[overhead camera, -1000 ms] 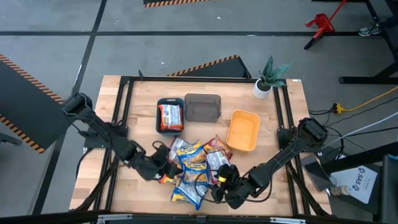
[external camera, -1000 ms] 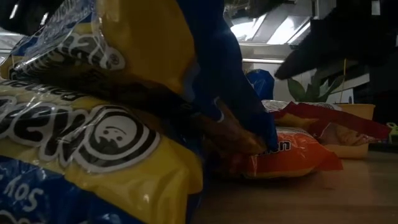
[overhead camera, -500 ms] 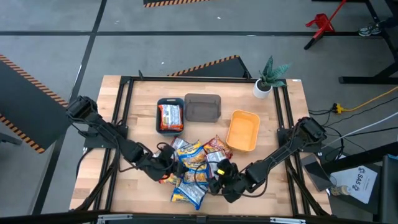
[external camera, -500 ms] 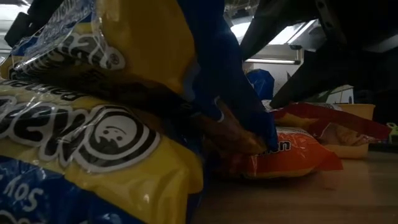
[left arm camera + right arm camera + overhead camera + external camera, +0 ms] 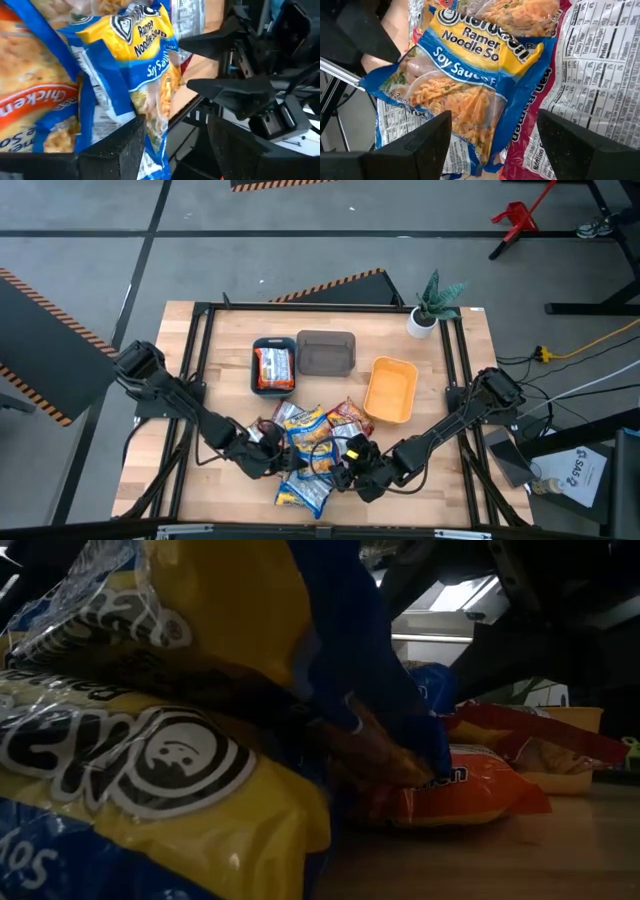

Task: Sort Maruchan noodles
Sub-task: Put the blue noodle pack into the black transparent bin

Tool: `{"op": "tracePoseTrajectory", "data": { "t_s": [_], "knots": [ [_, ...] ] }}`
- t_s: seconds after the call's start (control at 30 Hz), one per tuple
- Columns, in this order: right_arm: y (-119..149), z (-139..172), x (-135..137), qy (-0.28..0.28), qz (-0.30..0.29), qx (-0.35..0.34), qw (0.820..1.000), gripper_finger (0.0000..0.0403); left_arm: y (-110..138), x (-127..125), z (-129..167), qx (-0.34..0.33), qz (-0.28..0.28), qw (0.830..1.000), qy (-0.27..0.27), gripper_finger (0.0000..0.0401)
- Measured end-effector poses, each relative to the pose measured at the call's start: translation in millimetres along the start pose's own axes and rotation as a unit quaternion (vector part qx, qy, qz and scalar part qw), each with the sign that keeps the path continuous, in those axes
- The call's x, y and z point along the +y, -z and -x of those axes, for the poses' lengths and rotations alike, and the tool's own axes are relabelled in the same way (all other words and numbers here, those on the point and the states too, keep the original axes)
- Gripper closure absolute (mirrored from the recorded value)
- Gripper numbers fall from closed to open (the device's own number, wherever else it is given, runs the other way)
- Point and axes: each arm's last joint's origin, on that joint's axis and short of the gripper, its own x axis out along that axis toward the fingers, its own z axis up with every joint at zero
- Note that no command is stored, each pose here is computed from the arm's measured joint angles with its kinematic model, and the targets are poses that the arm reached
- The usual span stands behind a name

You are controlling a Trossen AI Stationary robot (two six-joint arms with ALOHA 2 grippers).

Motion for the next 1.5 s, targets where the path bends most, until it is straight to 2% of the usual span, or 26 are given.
{"op": "tracePoseTrajectory", "data": {
  "t_s": [0.73,1.0,1.13,1.4,1.5],
  "knots": [
    [0.6,-3.6,-1.8,0.005,0.0,0.009,1.0,0.0125,2.8,3.2,-6.7,0.002,-0.011,1.0,0.006,0.0194],
    [0.4,-3.9,-1.8,0.004,0.0,0.011,1.0,0.0125,2.6,5.0,-6.9,0.014,-0.014,1.0,-0.006,0.0194],
    [0.6,-3.8,-1.8,0.004,0.0,0.015,1.0,0.0125,0.8,4.9,-8.5,0.045,-0.02,0.999,-0.02,0.0194],
    [4.2,-12.1,-5.2,0.013,-0.002,0.031,0.999,0.0125,-4.1,3.0,-10.6,0.063,-0.011,0.998,-0.027,0.0194],
    [3.4,-11.7,-5.3,0.014,-0.002,0.023,1.0,0.0125,-4.8,-1.4,-2.0,0.078,-0.019,0.996,-0.032,0.0194]
  ]
}}
